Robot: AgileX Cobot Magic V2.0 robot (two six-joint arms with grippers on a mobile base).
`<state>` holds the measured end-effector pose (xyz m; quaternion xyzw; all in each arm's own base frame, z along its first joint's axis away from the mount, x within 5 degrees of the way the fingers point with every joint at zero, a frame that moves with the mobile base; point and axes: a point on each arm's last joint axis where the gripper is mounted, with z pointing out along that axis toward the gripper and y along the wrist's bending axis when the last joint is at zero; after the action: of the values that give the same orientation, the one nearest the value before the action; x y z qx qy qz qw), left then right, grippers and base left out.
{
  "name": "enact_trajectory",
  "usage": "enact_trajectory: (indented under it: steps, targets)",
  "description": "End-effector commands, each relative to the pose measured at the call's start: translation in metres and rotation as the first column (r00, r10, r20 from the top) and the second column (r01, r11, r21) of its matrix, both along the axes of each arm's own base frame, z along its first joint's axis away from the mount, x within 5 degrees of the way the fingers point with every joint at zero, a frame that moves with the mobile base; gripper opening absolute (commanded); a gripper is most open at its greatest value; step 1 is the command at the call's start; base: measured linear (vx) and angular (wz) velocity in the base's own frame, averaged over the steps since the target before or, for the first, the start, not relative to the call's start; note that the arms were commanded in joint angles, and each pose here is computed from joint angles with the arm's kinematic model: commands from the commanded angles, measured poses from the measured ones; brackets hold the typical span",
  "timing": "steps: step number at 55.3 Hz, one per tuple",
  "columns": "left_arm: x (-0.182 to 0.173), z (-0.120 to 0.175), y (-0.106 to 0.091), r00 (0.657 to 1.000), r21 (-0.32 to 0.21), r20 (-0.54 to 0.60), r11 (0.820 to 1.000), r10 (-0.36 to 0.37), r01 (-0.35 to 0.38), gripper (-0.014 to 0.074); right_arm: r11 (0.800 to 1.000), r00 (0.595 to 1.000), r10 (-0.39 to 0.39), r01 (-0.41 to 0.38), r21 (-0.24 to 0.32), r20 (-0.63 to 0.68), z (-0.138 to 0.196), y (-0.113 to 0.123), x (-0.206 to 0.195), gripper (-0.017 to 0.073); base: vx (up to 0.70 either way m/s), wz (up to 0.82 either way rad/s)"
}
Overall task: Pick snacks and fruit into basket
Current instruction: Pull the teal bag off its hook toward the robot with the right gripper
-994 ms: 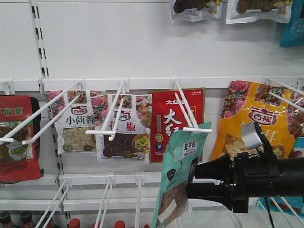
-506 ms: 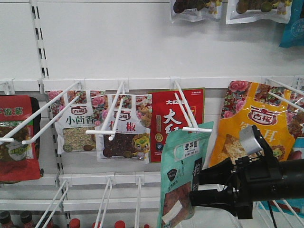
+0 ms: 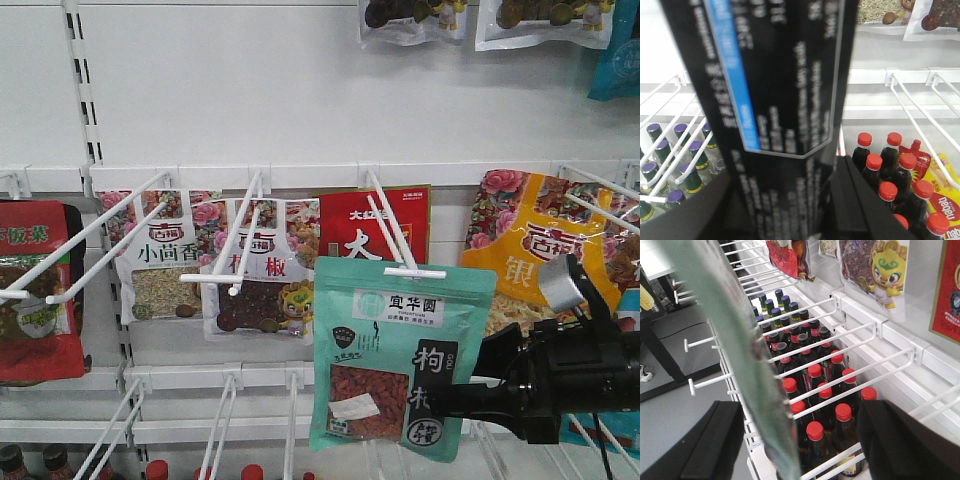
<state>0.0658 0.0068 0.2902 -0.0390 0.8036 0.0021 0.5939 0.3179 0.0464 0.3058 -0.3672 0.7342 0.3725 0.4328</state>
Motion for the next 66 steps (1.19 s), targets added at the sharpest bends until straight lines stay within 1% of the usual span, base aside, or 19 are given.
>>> enact_trajectory:
  steps: [1, 6, 8, 11, 15, 17, 22, 24, 33, 36, 41, 47, 53, 57, 63, 66]
  targets:
    - [0.001, 0.019, -0.002, 0.993, 0.011, 0.117, 1.000, -0.023, 0.022, 0.0001, 0.992, 0.994, 0.060, -0.069, 0.106, 0.092, 0.031, 0.007, -0.010, 0.0532, 0.00, 0.00]
    - [0.001, 0.019, -0.002, 0.993, 0.011, 0.117, 1.000, -0.023, 0.022, 0.0001, 0.986, 0.990, 0.091, -0.104, 0.134, 0.105, 0.034, 0.021, -0.011, 0.0507, 0.00, 0.00]
    - [0.001, 0.019, -0.002, 0.993, 0.011, 0.117, 1.000, -0.023, 0.022, 0.0001, 0.985, 0.989, 0.099, -0.113, 0.131, 0.112, 0.034, 0.026, -0.012, 0.0491, 0.00, 0.00]
    - [0.001, 0.019, -0.002, 0.993, 0.011, 0.117, 1.000, -0.023, 0.022, 0.0001, 0.987, 0.987, 0.101, -0.115, 0.112, 0.124, 0.033, 0.035, -0.011, 0.0446, 0.00, 0.00]
    - [0.001, 0.019, -0.002, 0.993, 0.011, 0.117, 1.000, -0.023, 0.022, 0.0001, 0.992, 0.989, 0.076, -0.088, 0.094, 0.128, 0.031, 0.040, -0.009, 0.0388, 0.00, 0.00]
    - [0.001, 0.019, -0.002, 0.993, 0.011, 0.117, 1.000, -0.023, 0.022, 0.0001, 0.992, 0.989, 0.070, -0.083, 0.097, 0.129, 0.032, 0.042, -0.008, 0.0356, 0.00, 0.00]
    - [0.001, 0.019, -0.002, 0.993, 0.011, 0.117, 1.000, -0.023, 0.022, 0.0001, 0.989, 0.989, 0.060, -0.077, 0.126, 0.132, 0.034, 0.045, -0.008, 0.0293, 0.00, 0.00]
    - [0.001, 0.019, -0.002, 0.993, 0.011, 0.117, 1.000, -0.023, 0.022, 0.0001, 0.988, 0.990, 0.057, -0.075, 0.136, 0.132, 0.035, 0.046, -0.008, 0.0283, 0.00, 0.00]
    - [0.001, 0.019, -0.002, 0.993, 0.011, 0.117, 1.000, -0.023, 0.022, 0.0001, 0.990, 0.990, 0.040, -0.057, 0.129, 0.133, 0.034, 0.045, -0.006, 0.0226, 0.00, 0.00]
    - [0.001, 0.019, -0.002, 0.993, 0.011, 0.117, 1.000, -0.023, 0.022, 0.0001, 0.990, 0.991, 0.040, -0.057, 0.131, 0.128, 0.034, 0.045, -0.006, 0.0189, 0.00, 0.00]
    - [0.001, 0.019, -0.002, 0.993, 0.011, 0.117, 1.000, -0.023, 0.022, 0.0001, 0.990, 0.992, 0.038, -0.054, 0.134, 0.117, 0.034, 0.045, -0.006, 0.0098, 0.00, 0.00]
    - [0.001, 0.019, -0.002, 0.993, 0.011, 0.117, 1.000, -0.023, 0.022, 0.0001, 0.988, 0.992, 0.069, -0.082, 0.131, 0.104, 0.035, 0.045, -0.010, -0.0010, 0.00, 0.00]
    - [0.001, 0.019, -0.002, 0.993, 0.011, 0.117, 1.000, -0.023, 0.022, 0.0001, 0.989, 0.995, 0.084, -0.090, 0.119, 0.059, 0.036, 0.045, -0.022, -0.0015, 0.00, 0.00]
    - [0.001, 0.019, -0.002, 0.993, 0.011, 0.117, 1.000, -0.023, 0.022, 0.0001, 0.992, 0.995, 0.065, -0.072, 0.100, 0.075, 0.038, 0.044, -0.036, -0.0013, 0.00, 0.00]
    - [0.001, 0.019, -0.002, 0.993, 0.011, 0.117, 1.000, -0.023, 0.022, 0.0001, 0.999, 0.992, 0.033, -0.038, 0.036, 0.122, 0.041, 0.040, -0.058, -0.0011, 0.00, 0.00]
    - [0.001, 0.019, -0.002, 0.993, 0.011, 0.117, 1.000, -0.023, 0.022, 0.0001, 0.999, 0.990, 0.035, -0.038, 0.018, 0.138, 0.043, 0.040, -0.070, -0.0010, 0.00, 0.00]
